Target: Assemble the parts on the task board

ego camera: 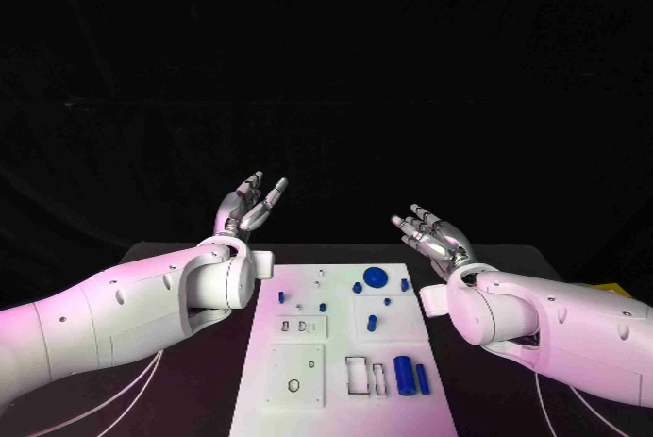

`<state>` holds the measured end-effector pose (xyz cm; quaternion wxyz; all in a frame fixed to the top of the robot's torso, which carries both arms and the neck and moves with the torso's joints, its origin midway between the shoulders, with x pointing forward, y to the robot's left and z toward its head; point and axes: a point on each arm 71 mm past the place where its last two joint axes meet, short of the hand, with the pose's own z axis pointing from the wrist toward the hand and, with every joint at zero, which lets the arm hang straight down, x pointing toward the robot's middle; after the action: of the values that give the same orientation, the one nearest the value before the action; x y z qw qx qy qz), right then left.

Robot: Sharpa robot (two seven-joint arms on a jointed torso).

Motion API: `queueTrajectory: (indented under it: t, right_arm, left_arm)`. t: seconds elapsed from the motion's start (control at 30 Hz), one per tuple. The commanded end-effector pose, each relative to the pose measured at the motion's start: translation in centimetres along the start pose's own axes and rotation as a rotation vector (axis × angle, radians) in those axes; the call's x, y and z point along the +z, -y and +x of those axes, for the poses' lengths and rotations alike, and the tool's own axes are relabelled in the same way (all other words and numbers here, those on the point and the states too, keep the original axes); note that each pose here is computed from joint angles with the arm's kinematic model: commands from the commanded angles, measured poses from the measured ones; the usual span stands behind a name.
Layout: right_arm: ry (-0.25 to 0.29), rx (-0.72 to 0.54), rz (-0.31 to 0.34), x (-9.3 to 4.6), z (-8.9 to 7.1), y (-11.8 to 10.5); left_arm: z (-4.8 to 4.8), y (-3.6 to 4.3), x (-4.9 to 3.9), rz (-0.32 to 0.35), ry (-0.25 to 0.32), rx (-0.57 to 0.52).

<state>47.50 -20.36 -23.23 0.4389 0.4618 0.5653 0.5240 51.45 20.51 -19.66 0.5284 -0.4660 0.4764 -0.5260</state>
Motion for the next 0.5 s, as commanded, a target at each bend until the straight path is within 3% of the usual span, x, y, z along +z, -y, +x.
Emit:
queueTrajectory:
  t: [0.03, 0.27, 0.3, 0.5]
  right_arm:
    - [-0.179, 0.026, 0.028, 0.1, 0.9, 0.1]
    - [-0.227, 0.021, 0.043, 0.2, 0.8, 0.2]
    - [-0.171, -0.345, -0.167, 1.3, -1.3, -2.0]
    - [-0.202, -0.537, -0.248, 1.8, -1.4, -3.2]
  left_arm:
    - [0.4, 0.32, 0.01, 0.038, -0.04, -0.042]
    - [0.4, 0.32, 0.01, 0.038, -0.04, -0.042]
    - [-0.86, 0.25, -0.29, 0.002, -0.086, -0.058]
    - [-1.21, 0.61, -0.8, -0.001, -0.116, -0.055]
